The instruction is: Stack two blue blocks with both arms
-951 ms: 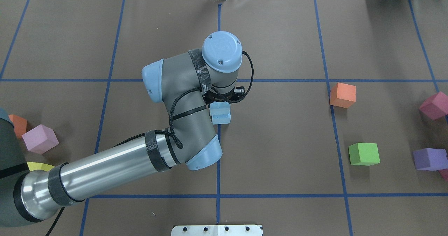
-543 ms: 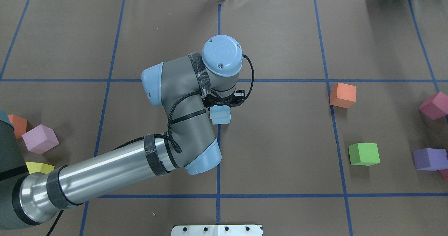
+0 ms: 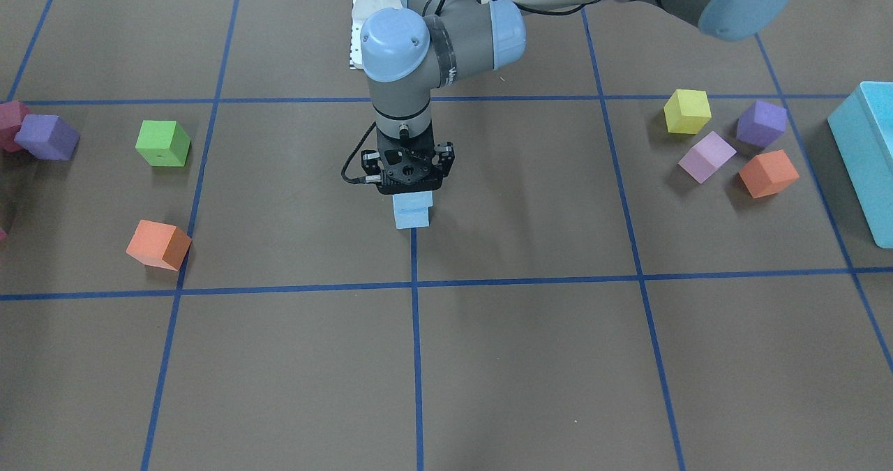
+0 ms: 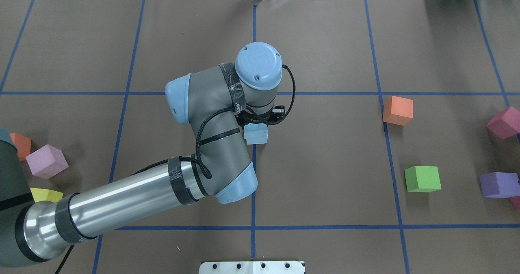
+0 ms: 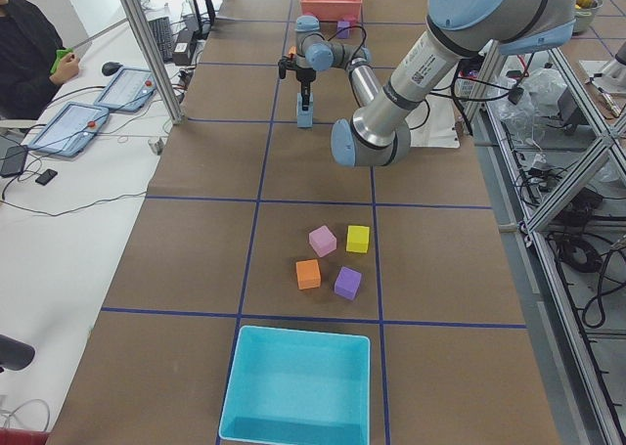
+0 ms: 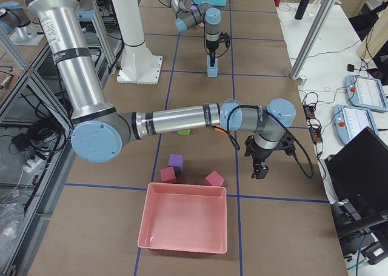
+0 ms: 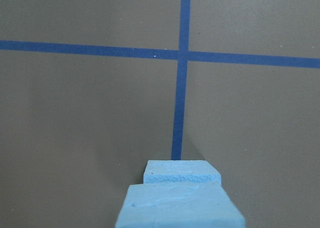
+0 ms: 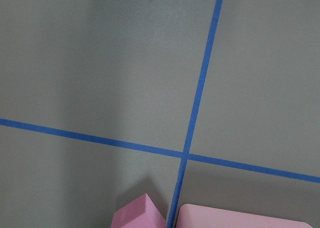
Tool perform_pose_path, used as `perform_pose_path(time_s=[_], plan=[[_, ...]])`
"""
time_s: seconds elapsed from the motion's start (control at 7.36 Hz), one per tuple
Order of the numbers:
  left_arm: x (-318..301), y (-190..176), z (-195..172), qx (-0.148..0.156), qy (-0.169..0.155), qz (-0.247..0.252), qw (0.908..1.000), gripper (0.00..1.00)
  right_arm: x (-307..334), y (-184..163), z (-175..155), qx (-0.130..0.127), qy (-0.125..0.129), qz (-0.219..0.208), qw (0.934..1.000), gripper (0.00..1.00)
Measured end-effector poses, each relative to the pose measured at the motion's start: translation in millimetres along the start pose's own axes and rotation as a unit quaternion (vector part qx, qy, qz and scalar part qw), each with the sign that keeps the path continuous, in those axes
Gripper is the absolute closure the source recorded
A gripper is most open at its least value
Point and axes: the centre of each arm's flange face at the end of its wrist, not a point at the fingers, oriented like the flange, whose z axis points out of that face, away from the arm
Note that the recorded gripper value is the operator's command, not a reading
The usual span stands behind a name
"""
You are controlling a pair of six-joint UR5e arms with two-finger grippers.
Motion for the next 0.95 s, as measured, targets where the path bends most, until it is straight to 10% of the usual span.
perform_pose_path(time_s=[0.27, 0.95], plan=[[0, 1, 2, 0.0, -0.001, 0.001, 1.0, 0.03, 0, 0, 0, 0.0, 0.0, 0.0, 1.0, 0.0], [-9, 0, -44, 0.008, 0.012, 0.028, 0.9995, 0.02, 0, 1, 0, 0.0, 0.0, 0.0, 1.0, 0.0]])
